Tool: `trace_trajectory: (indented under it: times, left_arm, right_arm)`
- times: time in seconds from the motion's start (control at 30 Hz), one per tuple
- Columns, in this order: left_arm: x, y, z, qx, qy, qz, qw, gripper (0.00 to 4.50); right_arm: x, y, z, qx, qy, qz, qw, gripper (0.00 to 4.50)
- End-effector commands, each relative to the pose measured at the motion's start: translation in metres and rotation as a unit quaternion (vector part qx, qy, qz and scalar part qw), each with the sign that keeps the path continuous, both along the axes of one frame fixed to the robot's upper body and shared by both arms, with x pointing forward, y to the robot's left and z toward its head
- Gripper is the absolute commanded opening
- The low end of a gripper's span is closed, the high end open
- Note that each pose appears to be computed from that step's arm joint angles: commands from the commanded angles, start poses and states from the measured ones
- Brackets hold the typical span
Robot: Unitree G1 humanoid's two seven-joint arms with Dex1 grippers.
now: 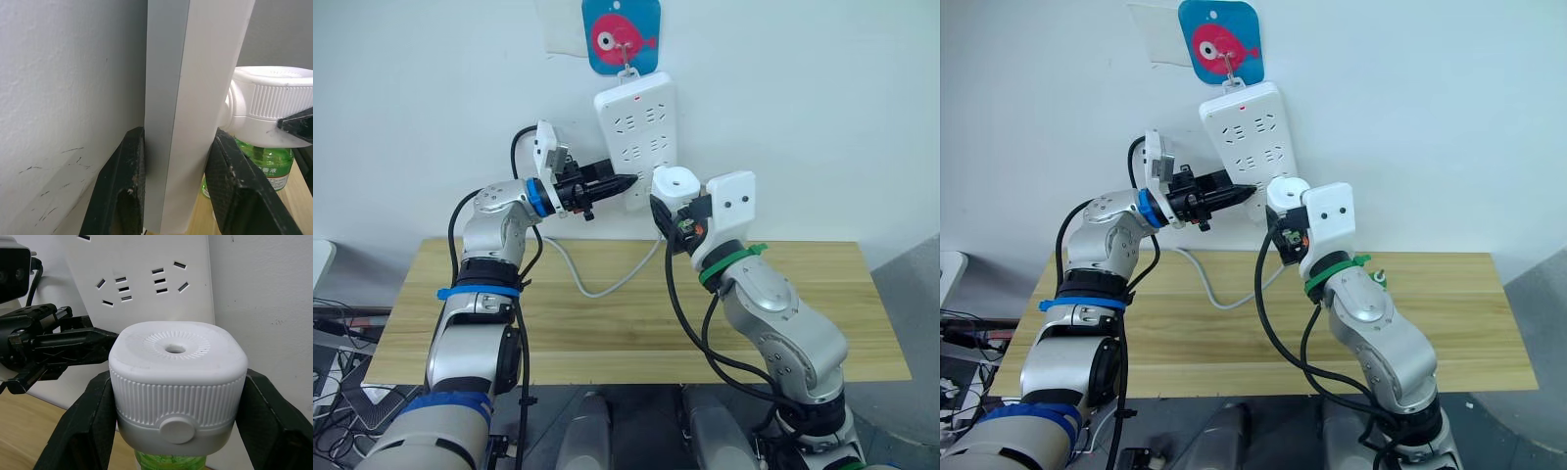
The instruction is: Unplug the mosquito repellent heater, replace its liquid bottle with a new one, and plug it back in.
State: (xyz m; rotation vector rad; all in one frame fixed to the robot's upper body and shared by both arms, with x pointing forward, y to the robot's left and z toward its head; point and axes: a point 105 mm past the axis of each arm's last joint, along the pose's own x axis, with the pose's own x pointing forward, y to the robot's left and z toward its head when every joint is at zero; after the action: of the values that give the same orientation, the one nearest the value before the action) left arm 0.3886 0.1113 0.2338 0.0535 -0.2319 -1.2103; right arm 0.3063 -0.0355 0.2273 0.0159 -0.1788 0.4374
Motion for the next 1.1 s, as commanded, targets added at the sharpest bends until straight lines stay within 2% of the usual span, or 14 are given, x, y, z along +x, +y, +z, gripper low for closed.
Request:
trace_trajectory:
  times: [0.03,0.47,0.53,0.67,1.1]
  left_arm:
    - [-0.011,-0.019,0.022,-0.015,-0.038,-0.047,0.998,1.31]
    - [-0.015,-0.019,0.017,-0.007,-0.035,-0.058,0.998,1.31]
    - [-0.015,-0.019,0.017,-0.007,-0.034,-0.058,0.998,1.31]
    - [-0.015,-0.018,0.017,-0.006,-0.035,-0.056,0.998,1.31]
    - [-0.015,-0.017,0.017,-0.006,-0.033,-0.054,0.998,1.31]
  right_arm:
    - [0.008,0.001,0.009,0.014,-0.016,-0.003,1.0,2.93]
    - [0.005,-0.007,0.016,0.092,0.009,0.034,0.995,2.93]
    - [0.005,-0.007,0.014,0.085,0.011,0.032,0.996,2.93]
    - [0.011,-0.01,0.01,-0.018,-0.015,-0.009,1.0,2.93]
    - [0.02,-0.014,0.02,-0.031,-0.035,-0.05,0.998,2.93]
